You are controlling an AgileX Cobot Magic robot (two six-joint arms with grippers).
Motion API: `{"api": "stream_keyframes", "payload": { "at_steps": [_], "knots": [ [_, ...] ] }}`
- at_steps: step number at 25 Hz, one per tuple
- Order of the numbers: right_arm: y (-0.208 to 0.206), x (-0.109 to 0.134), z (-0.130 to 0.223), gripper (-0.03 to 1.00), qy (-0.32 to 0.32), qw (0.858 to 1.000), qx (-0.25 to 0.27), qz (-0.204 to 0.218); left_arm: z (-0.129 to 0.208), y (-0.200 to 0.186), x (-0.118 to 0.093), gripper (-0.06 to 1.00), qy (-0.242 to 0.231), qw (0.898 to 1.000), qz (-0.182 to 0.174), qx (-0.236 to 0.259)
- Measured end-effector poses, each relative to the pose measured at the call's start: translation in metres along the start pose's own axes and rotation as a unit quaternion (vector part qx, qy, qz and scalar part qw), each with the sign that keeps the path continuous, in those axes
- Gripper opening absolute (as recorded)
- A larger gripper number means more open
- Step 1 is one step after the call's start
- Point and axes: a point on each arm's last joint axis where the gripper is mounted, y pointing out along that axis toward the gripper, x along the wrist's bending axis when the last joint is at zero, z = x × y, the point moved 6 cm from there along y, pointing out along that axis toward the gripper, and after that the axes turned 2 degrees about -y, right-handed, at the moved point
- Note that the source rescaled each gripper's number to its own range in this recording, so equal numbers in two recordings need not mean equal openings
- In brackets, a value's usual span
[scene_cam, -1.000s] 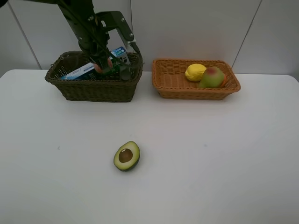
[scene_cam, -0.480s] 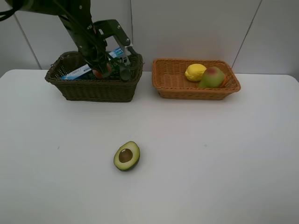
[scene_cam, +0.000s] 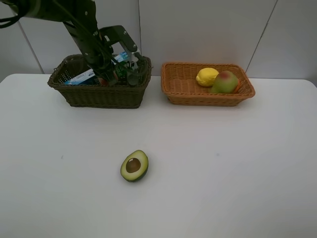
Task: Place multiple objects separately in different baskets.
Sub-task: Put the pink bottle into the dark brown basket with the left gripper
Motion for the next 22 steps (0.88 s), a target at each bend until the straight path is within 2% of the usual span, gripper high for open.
{"api": "stream_keyframes", "payload": {
  "at_steps": [18,20,22],
  "knots": [
    [0.0,0.0,0.0,1.0,0.0,1.0,0.0,0.0,-0.0024,0.0006,-0.0037,0.44,0.026,1.0,0.012,-0.008],
    [0.0,0.0,0.0,1.0,0.0,1.0,0.0,0.0,-0.0025,0.0006,-0.0036,0.5,0.036,0.999,0.011,-0.009],
    [0.0,0.0,0.0,1.0,0.0,1.0,0.0,0.0,-0.0028,0.0006,-0.0035,0.64,0.046,0.999,0.011,-0.01]
  ]
}}
